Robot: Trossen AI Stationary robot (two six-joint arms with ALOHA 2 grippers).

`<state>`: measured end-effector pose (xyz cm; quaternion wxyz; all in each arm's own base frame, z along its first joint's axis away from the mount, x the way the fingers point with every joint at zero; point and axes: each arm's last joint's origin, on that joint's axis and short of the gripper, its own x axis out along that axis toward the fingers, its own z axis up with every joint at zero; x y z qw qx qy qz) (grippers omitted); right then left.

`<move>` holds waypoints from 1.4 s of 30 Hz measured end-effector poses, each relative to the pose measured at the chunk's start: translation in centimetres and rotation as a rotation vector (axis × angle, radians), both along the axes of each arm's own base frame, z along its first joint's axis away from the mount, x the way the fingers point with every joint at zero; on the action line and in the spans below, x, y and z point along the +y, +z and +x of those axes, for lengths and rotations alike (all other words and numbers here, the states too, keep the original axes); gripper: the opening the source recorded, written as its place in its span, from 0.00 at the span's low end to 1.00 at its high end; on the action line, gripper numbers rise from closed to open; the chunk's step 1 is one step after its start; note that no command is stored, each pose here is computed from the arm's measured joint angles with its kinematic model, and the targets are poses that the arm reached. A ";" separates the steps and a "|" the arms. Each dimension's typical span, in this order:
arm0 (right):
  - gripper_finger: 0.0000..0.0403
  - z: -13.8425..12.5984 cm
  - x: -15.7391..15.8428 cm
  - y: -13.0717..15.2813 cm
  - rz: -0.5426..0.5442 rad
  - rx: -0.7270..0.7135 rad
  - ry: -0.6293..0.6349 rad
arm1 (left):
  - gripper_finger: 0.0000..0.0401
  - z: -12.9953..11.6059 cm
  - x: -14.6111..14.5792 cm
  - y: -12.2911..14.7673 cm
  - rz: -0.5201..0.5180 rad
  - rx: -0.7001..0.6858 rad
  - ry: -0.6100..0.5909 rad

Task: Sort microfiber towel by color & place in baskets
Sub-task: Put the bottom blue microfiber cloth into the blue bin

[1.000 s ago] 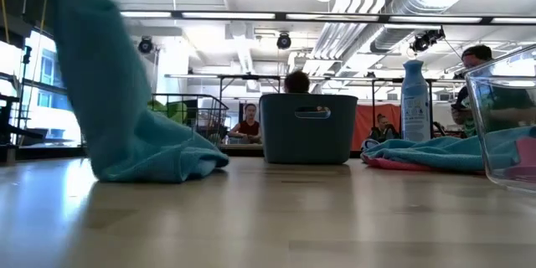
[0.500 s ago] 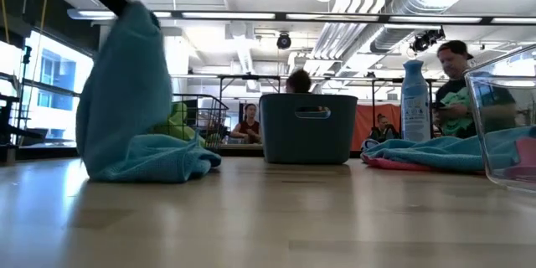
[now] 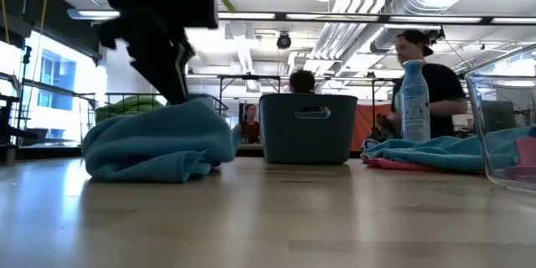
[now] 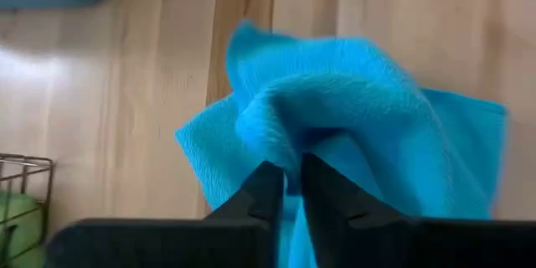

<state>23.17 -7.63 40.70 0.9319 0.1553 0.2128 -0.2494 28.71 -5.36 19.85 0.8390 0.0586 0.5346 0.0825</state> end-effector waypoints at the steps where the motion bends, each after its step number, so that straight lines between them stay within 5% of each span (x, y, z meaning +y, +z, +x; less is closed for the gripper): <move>1: 0.66 0.0 0.0 0.0 0.000 0.000 -0.002 | 0.12 0.1 0.2 -0.2 -0.011 0.007 0.006; 13: 0.66 0.0 0.0 0.0 0.014 -0.006 -0.013 | 0.59 -1.4 2.2 3.8 -0.190 -0.035 0.031; 18: 0.66 0.0 0.0 0.0 0.013 -0.005 -0.013 | 0.71 -2.6 2.4 5.7 -0.311 -0.056 0.055; 24: 0.66 0.0 0.0 -0.1 0.013 0.000 -0.012 | 0.75 -2.7 0.9 5.6 -0.335 -0.045 0.025; 35: 0.66 0.0 0.0 -0.1 0.018 0.003 -0.010 | 0.75 -0.3 -2.0 0.4 -0.154 0.112 -0.072; 42: 0.66 0.0 0.0 -0.1 0.015 0.009 -0.008 | 0.75 1.0 -1.5 -2.9 -0.051 0.183 -0.019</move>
